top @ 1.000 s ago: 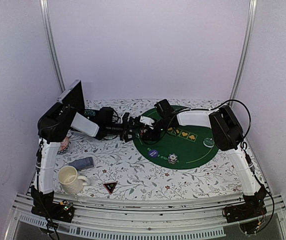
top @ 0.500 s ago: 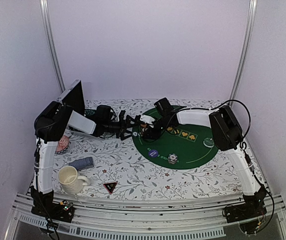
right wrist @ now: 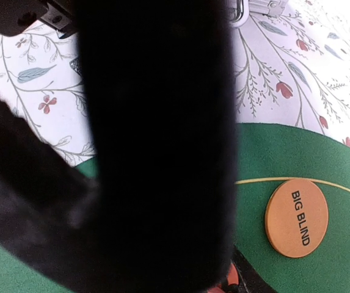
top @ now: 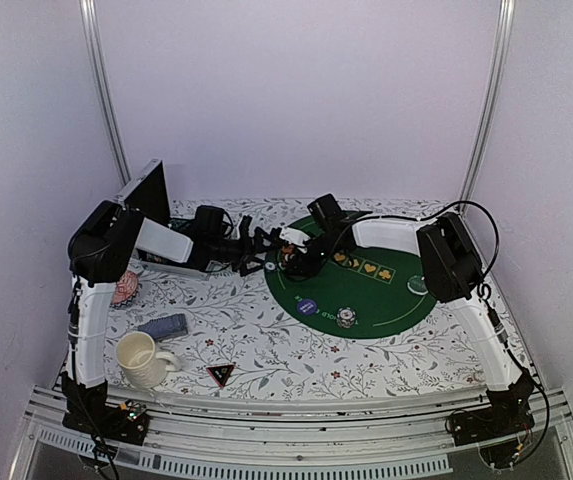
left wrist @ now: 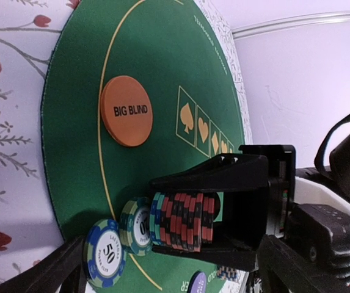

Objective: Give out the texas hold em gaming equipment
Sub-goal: Place the poker chips pile in the big blind area.

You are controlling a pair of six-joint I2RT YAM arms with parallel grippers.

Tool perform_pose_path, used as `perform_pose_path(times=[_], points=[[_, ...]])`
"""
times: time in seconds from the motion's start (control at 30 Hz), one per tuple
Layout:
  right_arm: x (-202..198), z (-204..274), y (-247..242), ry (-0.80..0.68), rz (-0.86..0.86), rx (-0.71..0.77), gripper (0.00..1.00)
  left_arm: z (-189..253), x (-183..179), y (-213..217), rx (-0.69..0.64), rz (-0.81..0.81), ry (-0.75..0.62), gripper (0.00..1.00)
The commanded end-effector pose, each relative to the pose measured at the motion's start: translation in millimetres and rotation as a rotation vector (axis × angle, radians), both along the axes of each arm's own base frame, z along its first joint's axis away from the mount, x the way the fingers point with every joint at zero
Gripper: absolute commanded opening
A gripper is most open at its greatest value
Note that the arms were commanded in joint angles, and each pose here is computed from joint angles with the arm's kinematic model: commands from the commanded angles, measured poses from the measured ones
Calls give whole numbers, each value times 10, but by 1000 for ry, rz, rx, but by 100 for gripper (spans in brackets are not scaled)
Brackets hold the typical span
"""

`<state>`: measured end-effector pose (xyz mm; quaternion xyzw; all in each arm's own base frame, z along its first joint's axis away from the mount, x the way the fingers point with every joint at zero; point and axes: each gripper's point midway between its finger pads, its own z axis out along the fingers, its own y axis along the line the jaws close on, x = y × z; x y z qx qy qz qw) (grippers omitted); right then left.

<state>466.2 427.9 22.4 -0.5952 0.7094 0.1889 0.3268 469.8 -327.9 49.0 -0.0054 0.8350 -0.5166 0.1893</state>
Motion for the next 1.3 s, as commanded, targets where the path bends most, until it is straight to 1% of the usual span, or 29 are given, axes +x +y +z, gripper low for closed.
perform_pose_path(times=[0.0,0.23,0.37,0.5,0.53,0.57,0.63,1.07,1.27], points=[[50,-235,-46,-17,-21,-70,2,-64,127,237,128,74,-18,98],[29,-248,-30,-23,-14,-80,3,-22,159,360,221,106,-56,98],[5,-276,-30,-14,-9,-85,6,74,164,390,234,116,-82,98],[14,-273,-40,-15,-16,-88,18,158,185,393,239,117,-103,98],[11,-266,-35,-15,-15,-87,24,158,190,393,240,116,-104,98],[6,-259,-27,-14,-13,-84,28,162,190,377,237,111,-103,98],[-1,-235,-10,-15,-8,-76,33,126,178,358,233,102,-94,98],[-34,-187,34,-23,13,-71,51,60,145,343,231,87,-80,98],[-64,-175,58,-20,24,-66,52,56,137,334,229,82,-80,98]])
